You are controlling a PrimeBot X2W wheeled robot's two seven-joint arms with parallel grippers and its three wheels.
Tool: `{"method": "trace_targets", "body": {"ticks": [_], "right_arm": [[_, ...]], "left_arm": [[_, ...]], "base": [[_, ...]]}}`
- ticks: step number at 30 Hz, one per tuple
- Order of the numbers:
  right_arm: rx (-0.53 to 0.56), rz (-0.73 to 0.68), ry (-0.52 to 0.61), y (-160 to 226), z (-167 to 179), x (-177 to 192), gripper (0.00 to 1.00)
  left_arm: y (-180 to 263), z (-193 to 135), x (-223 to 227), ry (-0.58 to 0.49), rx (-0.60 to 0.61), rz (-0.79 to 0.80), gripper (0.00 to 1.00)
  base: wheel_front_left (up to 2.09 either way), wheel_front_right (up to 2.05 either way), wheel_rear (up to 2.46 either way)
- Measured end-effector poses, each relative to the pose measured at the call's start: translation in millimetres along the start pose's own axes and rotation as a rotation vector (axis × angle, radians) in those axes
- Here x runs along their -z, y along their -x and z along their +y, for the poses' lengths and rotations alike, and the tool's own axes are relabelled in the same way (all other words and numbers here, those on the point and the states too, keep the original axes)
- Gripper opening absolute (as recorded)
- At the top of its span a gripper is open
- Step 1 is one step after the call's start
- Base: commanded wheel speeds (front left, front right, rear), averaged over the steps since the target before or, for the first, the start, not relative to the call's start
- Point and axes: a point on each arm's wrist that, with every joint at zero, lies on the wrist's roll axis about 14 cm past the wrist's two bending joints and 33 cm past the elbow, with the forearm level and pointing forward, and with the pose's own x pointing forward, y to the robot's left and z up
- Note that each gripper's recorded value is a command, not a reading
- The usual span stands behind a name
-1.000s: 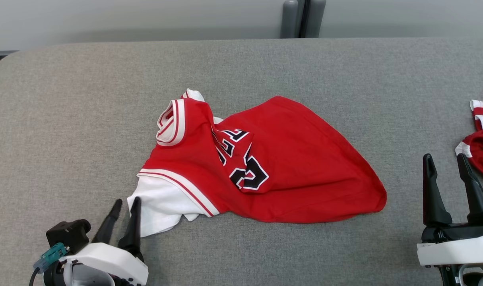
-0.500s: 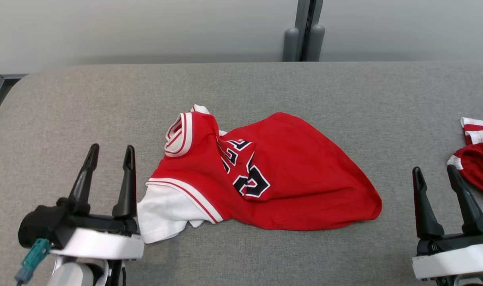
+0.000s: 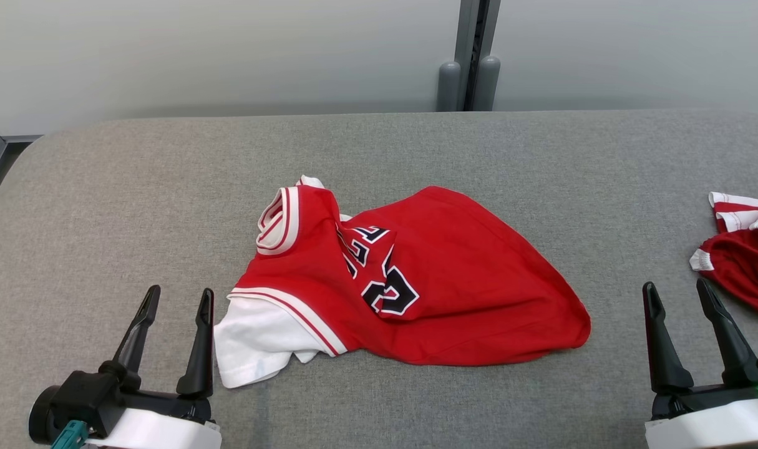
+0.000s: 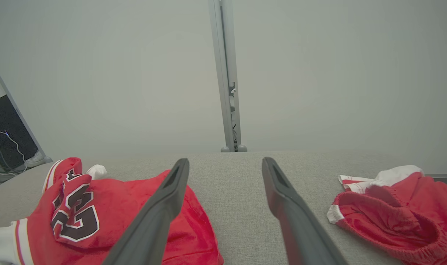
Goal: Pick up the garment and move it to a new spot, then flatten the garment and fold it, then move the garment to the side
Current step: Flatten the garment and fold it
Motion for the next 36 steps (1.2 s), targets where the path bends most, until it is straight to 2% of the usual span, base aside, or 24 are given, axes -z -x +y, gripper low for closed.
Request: {"method": "trace_targets", "body": {"ticks": [14,18,26,33,34,35,36], "right_arm": [[-0.008,0.013,0.001,-3.9,2.8,4.2,1.0],[-0.014,0.028,-0.002,-7.8,4.6,9.8,1.0],[-0.015,0.053,-0.013,-15.2,4.9,21.7,1.0],[0.002,0.072,-0.014,-17.7,-2.9,30.2,1.0],[0.005,0.076,-0.015,-17.2,-3.9,31.4,1.0],[0.008,0.079,-0.015,-16.5,-4.8,32.4,1.0],[0.011,0.081,-0.015,-15.9,-6.4,32.7,1.0]], "left_arm": [[-2.7,5.2,6.2,-0.014,-0.01,0.036,1.0],[2.9,7.6,39.1,0.014,-0.019,0.165,1.0],[27.2,2.5,119.5,0.141,-0.018,0.448,1.0],[26.2,3.6,147.9,0.183,-0.017,0.543,1.0],[24.8,3.3,149.7,0.186,-0.016,0.548,0.7],[24.1,2.5,151.3,0.191,-0.01,0.553,0.0],[23.3,1.9,153.0,0.194,-0.007,0.559,0.0]], "base": [[0.0,0.0,0.0],[0.0,0.0,0.0],[0.0,0.0,0.0],[0.0,0.0,0.0],[0.0,0.0,0.0],[0.0,0.0,0.0],[0.0,0.0,0.0]]}}
